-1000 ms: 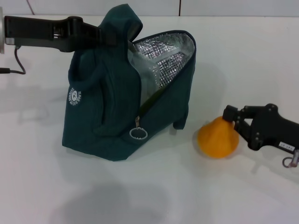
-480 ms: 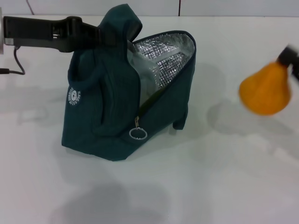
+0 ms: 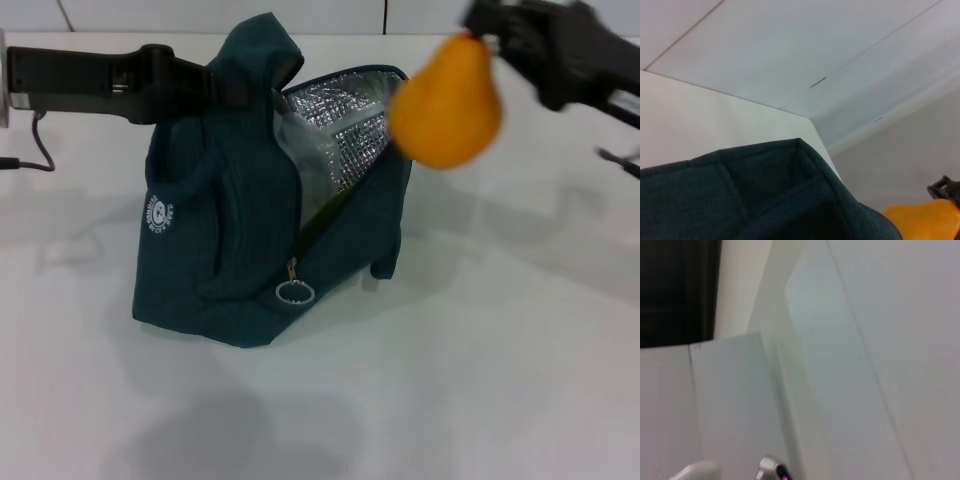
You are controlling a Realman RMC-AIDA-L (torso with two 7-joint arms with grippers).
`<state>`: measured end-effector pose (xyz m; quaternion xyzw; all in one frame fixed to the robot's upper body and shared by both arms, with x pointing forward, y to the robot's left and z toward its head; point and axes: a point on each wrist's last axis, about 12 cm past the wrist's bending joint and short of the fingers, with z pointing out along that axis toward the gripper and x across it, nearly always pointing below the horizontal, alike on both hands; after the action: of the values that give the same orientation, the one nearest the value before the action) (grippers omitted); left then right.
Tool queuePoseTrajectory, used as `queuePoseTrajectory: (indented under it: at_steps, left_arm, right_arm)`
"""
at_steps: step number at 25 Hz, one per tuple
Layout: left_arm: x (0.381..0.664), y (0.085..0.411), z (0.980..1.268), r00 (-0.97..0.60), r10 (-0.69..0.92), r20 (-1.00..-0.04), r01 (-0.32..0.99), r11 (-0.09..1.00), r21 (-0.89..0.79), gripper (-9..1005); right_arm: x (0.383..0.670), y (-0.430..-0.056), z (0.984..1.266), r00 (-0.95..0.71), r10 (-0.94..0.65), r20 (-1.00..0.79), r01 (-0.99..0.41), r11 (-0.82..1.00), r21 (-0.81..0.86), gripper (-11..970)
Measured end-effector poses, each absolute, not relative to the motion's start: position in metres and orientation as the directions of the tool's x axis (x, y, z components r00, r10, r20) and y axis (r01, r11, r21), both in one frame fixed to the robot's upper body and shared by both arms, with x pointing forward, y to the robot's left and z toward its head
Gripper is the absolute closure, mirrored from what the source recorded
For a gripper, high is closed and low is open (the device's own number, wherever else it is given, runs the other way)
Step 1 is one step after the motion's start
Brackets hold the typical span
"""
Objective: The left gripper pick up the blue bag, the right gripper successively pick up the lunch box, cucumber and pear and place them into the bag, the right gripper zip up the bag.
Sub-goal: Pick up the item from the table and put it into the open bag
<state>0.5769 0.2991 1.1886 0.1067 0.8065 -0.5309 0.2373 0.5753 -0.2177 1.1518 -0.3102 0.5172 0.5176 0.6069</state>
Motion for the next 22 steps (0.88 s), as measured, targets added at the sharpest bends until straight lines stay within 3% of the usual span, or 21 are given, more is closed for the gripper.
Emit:
queuePoseTrajectory:
  at_steps: [11, 22]
  left_arm:
    - [0.572, 0.305, 1.184, -0.862, -0.092, -0.498, 0.421, 0.417, -0.806, 955]
    - [0.574, 0.309, 1.187, -0.855, -0.104, -0.508, 0.424, 0.422, -0.801, 954]
  right_arm:
    - [0.599, -0.14, 1.16, -0.117, 0.091, -0.989, -0.98, 0.151, 0.13, 898]
    - [0.601, -0.122, 1.156, -0.124, 0.013, -0.992, -0.983, 0.139, 0.124, 883]
